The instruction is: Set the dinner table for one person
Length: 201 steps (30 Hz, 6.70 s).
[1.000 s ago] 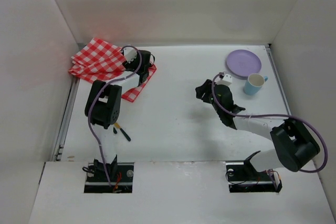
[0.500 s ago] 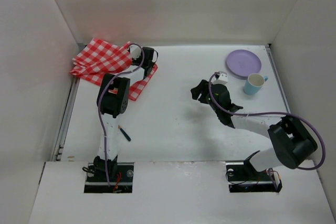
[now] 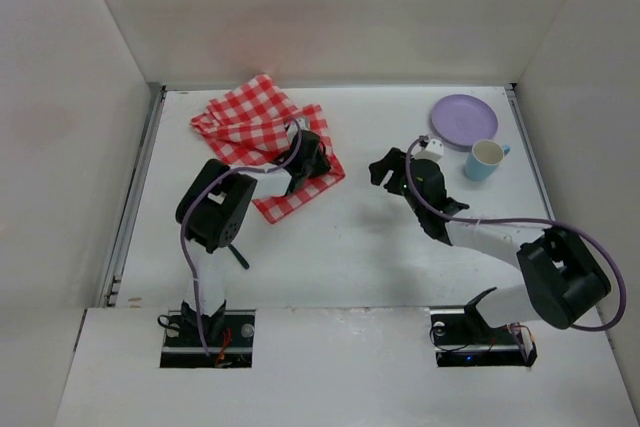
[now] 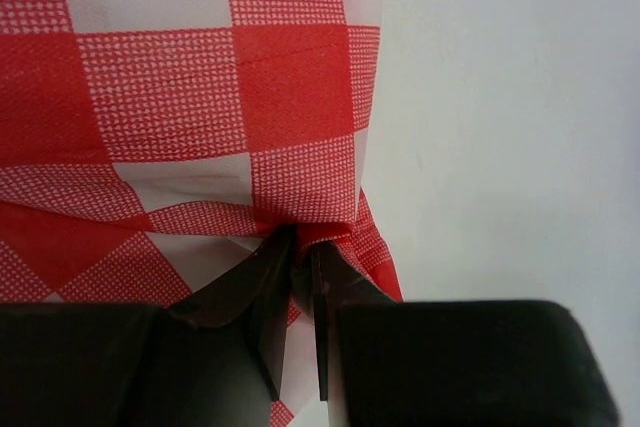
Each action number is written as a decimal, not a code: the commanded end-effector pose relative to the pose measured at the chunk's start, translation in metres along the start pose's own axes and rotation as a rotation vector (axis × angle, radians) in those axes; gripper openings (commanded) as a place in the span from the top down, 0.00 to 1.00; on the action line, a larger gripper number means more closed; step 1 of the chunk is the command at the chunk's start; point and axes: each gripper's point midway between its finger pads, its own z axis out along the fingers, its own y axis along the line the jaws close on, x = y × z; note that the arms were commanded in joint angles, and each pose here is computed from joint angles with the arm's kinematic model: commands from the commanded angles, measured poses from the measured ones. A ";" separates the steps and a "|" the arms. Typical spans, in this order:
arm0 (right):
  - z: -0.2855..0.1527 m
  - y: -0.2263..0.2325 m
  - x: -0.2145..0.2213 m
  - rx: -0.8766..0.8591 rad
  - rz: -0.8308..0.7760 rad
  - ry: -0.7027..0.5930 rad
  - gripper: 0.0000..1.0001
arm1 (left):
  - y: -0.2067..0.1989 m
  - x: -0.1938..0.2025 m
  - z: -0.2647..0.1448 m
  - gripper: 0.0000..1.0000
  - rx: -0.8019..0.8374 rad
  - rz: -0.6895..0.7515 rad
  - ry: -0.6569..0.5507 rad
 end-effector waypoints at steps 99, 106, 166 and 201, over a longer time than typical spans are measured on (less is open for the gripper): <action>0.153 0.073 0.027 -0.185 0.296 0.237 0.84 | 0.214 0.043 -0.201 0.75 -0.423 -0.284 -0.022; 0.109 0.064 -0.044 -0.174 0.320 0.044 0.91 | 0.221 0.045 -0.198 0.96 -0.405 -0.309 -0.029; -0.146 -0.152 0.019 0.469 0.313 -0.048 0.83 | 0.223 0.058 -0.262 0.85 -0.484 -0.183 -0.038; -0.069 -0.183 -0.207 0.744 0.070 -0.351 0.50 | -0.018 0.045 -0.183 0.83 0.257 0.124 -0.124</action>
